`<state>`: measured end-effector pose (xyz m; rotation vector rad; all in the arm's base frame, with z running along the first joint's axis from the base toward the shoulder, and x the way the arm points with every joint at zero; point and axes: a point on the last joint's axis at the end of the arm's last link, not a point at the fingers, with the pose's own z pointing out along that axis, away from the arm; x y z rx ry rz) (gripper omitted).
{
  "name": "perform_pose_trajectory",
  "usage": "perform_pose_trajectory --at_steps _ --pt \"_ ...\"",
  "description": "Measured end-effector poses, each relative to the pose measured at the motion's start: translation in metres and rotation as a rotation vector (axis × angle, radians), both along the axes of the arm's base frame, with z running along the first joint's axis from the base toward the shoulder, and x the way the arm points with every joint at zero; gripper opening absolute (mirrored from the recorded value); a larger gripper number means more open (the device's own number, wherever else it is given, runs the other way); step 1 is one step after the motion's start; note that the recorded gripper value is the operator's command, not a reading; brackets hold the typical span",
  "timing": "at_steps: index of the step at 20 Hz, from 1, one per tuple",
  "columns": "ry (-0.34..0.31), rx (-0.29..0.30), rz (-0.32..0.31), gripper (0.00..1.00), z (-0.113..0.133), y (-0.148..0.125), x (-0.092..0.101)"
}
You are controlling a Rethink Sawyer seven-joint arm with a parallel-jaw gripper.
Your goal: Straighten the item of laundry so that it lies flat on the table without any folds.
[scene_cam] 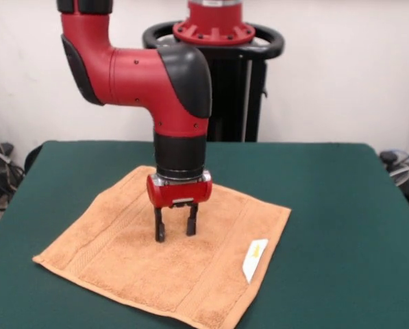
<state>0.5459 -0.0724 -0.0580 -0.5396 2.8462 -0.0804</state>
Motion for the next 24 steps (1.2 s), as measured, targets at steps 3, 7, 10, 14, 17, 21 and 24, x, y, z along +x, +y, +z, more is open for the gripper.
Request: perform_pose_trajectory --at_steps 3,7,10,14,17,21,24 --pt "-0.026 0.022 -0.032 1.0 -0.001 -0.002 -0.004" --pt "-0.044 0.04 -0.066 1.0 -0.002 -0.002 -0.006" --pt "-0.053 0.046 -0.091 1.0 -0.002 -0.002 -0.007" --pt "-0.061 0.059 -0.15 1.0 -0.002 0.004 -0.006" --pt "-0.053 0.056 -0.194 1.0 -0.002 0.02 -0.003" --pt "-0.023 0.044 -0.234 1.0 0.0 0.071 -0.001" --pt "-0.007 0.051 -0.231 1.0 0.0 0.11 -0.003"
